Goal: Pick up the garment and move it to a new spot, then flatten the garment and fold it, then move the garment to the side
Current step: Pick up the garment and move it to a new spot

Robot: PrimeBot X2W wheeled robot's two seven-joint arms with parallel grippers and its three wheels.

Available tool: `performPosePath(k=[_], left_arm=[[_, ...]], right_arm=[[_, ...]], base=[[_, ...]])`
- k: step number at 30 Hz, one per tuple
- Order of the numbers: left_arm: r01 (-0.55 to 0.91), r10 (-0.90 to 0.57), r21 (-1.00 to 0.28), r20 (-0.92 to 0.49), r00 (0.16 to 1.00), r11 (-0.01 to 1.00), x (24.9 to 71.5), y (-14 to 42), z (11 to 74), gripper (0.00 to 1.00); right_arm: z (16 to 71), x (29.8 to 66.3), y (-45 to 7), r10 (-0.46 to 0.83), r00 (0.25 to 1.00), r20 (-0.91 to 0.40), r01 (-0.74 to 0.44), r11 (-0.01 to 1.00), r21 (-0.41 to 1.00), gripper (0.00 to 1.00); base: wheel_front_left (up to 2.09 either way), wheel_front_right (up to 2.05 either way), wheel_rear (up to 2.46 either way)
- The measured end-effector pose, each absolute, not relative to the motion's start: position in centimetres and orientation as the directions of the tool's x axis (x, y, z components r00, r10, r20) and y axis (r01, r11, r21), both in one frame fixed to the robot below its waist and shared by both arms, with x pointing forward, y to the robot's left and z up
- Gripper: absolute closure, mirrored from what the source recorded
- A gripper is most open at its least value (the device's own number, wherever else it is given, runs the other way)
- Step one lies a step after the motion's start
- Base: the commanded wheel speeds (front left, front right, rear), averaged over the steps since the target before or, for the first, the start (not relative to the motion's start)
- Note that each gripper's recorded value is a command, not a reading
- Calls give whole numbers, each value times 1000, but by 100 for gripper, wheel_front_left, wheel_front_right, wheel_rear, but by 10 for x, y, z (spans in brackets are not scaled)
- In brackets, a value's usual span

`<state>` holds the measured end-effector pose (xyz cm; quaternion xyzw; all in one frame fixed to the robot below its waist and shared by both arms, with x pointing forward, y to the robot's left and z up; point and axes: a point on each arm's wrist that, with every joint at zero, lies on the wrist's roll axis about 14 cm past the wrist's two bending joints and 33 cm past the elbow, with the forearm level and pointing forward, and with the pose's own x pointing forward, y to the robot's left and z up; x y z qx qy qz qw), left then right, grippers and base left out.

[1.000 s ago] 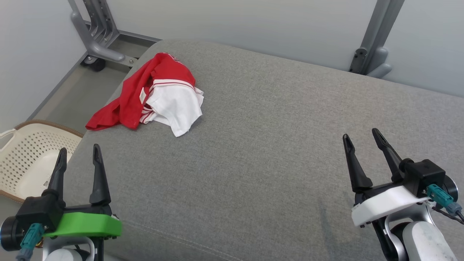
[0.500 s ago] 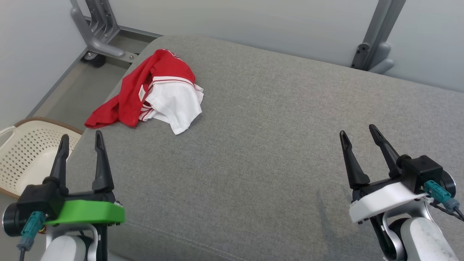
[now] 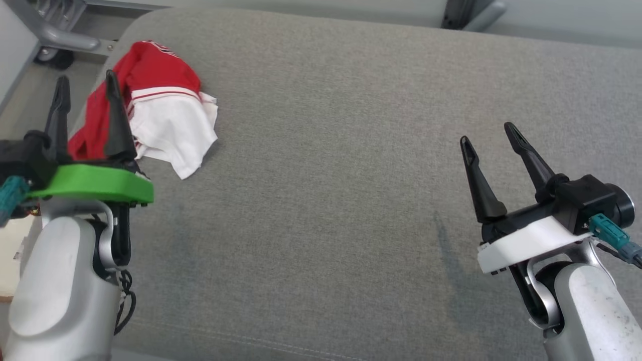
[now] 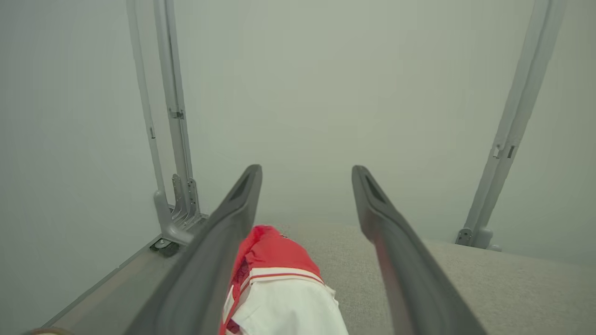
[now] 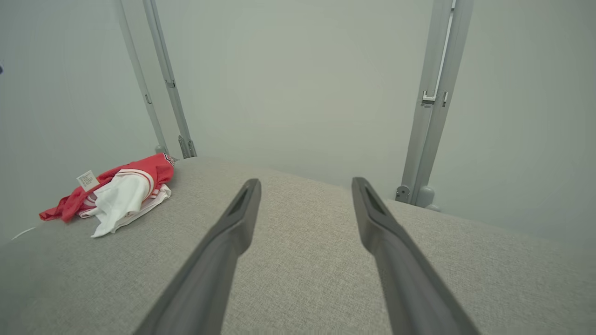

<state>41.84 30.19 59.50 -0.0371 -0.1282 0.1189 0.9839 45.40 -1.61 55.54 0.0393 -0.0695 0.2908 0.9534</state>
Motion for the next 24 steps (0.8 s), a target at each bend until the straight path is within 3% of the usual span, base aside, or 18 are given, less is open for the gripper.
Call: performPosePath(k=[8,9,12,19,20,22,24], left_arm=[[-183,163,-146,-140,977,972,479,286,478,0],[-189,147,-152,-250,957,970,483,282,444,0],[-210,134,-164,-383,914,964,483,279,401,0],[-273,139,-172,-545,827,947,482,281,344,0],[-278,142,-172,-549,824,945,485,282,342,6],[-285,158,-163,-535,830,945,488,285,340,100],[-288,158,-167,-536,829,943,488,285,338,100]], right_arm=[[520,472,-45,493,866,82,-497,866,53,0],[512,476,-52,481,874,68,-484,873,53,0],[502,481,-60,463,885,52,-465,883,58,0],[476,486,-75,424,906,0,-423,903,77,0],[474,486,-78,416,909,-4,-415,907,78,0],[470,486,-84,402,916,-16,-399,913,79,0],[468,485,-86,396,918,-19,-393,916,78,0]], base=[[0,0,0],[0,0,0],[0,0,0],[0,0,0],[0,0,0],[0,0,0],[0,0,0]])
